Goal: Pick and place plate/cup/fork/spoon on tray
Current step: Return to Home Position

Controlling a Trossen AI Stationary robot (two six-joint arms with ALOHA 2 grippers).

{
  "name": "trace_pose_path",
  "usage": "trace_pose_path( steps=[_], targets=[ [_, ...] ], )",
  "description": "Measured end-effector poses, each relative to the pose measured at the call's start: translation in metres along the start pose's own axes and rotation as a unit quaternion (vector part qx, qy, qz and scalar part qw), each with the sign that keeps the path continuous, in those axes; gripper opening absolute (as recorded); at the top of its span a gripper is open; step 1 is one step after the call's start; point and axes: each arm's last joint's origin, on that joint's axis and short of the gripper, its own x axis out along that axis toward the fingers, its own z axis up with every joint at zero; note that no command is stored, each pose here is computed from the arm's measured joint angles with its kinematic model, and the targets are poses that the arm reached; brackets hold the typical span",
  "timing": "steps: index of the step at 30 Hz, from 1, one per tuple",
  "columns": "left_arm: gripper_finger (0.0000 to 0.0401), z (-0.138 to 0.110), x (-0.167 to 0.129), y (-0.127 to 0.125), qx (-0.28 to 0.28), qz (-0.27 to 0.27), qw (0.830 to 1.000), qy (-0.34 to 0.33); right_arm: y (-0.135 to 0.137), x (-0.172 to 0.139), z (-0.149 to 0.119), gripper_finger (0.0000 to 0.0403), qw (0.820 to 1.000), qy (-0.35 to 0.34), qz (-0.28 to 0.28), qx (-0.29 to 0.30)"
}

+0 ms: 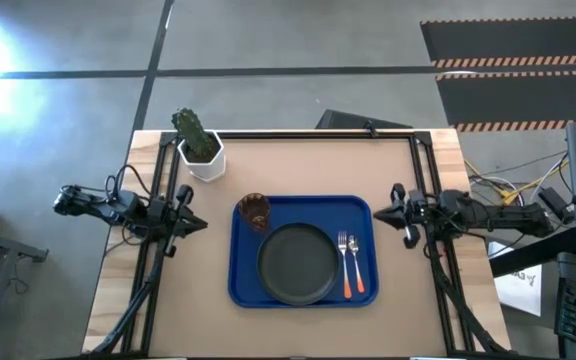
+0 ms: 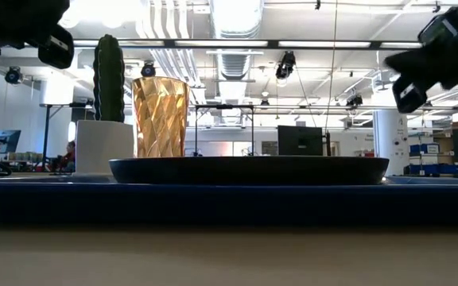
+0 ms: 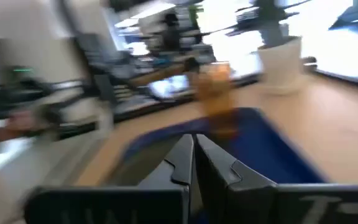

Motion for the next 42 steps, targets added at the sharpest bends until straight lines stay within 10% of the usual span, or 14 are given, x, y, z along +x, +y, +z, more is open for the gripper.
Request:
trace_pose_path(
  steps=[42],
  targets=[
    [0.0006, -0.019, -0.002, 0.002, 0.024, 0.024, 0.995, 0.096, -0.003, 0.0, -0.003, 0.0009, 0.994, 0.021, -0.036, -0.101]
  ],
)
